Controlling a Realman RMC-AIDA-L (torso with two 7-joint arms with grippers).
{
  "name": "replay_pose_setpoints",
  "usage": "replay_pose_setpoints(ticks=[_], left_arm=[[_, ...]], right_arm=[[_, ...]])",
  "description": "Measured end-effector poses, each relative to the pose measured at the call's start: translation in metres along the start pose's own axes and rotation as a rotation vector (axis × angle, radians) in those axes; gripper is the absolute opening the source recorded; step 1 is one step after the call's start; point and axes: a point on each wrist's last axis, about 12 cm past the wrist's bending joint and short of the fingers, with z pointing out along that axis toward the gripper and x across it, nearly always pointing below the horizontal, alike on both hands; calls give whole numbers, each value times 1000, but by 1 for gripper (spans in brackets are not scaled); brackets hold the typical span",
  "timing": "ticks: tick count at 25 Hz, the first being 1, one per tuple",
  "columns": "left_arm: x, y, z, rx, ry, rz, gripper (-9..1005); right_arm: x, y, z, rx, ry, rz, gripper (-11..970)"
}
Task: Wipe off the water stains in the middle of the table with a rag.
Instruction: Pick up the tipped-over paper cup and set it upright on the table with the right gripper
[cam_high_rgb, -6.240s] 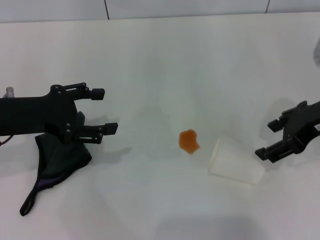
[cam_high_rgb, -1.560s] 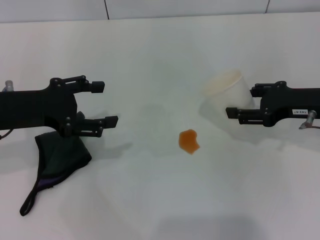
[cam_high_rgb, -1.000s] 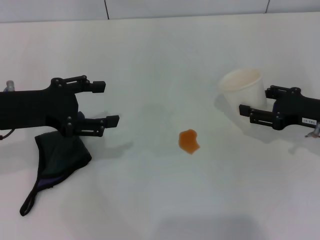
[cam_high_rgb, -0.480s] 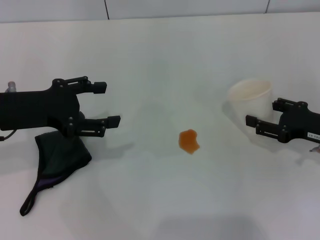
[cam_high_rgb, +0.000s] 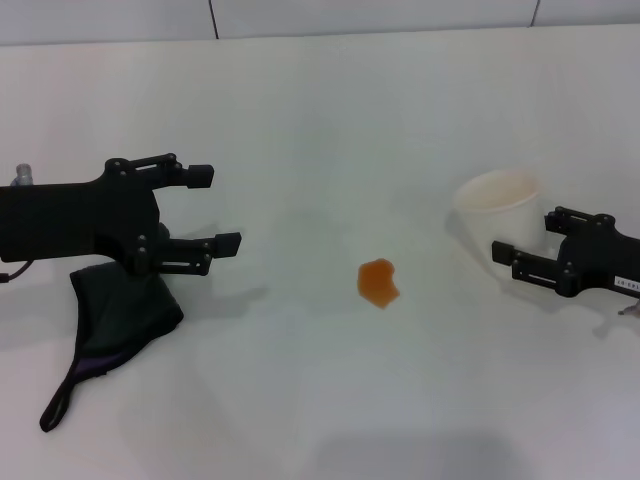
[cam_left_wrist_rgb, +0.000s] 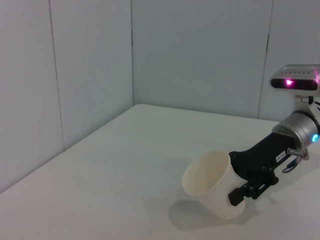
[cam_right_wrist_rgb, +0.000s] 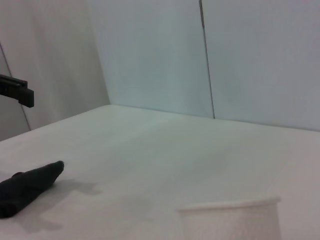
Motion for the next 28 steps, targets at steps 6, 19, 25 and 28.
replay_pose_setpoints(ticks=[6,19,25,28], left_arm=[[0,0,0,0,0,-2,880],[-1,0,1,5,2,-2,879],[-1,-1,1,8,2,-3,879],[-1,-1,1,10,2,-3,880]], right_arm=[[3,1,0,0,4,5,668],[8,2,-5,5,17,43,687],[9,0,-6,4,25,65,868],[9,0,-7,5,30,76,868]])
